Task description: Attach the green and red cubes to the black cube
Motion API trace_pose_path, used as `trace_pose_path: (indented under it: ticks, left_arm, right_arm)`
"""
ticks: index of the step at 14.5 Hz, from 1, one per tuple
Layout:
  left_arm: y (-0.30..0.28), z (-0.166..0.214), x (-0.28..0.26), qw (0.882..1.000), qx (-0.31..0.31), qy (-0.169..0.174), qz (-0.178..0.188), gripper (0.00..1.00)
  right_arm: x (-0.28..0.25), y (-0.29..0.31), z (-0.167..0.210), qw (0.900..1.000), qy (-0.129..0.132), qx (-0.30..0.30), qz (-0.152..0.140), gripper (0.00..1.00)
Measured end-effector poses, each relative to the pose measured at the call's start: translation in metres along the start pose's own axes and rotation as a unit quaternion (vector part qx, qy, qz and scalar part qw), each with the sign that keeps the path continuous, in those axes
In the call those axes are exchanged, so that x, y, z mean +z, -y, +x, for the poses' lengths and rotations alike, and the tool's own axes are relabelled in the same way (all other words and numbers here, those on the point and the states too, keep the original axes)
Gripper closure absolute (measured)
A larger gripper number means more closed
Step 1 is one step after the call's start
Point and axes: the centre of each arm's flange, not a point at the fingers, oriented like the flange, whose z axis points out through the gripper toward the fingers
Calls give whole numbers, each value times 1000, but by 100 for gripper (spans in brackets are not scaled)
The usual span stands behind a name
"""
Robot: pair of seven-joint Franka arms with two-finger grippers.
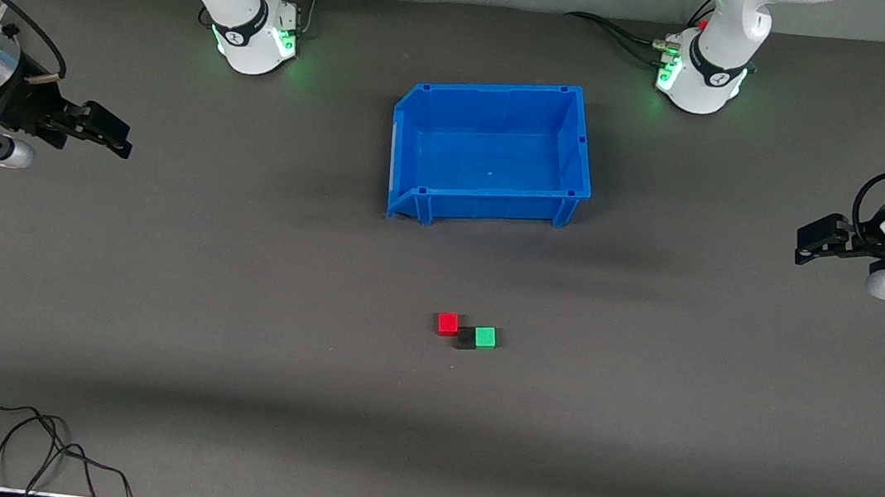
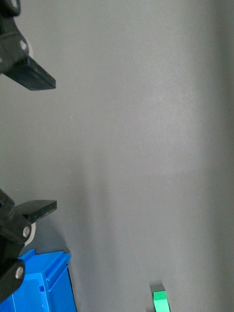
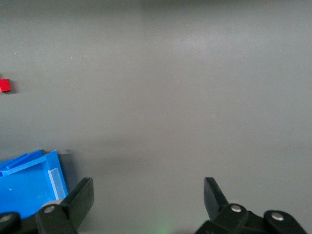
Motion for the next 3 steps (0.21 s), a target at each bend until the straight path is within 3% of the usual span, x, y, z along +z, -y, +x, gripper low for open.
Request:
trace_pose_path:
  ticks: [3]
  left_arm:
    - [0, 0, -1, 1000, 0, -1, 0, 0]
  right_arm:
    - [0, -7, 1, 1000, 0, 0, 0, 0]
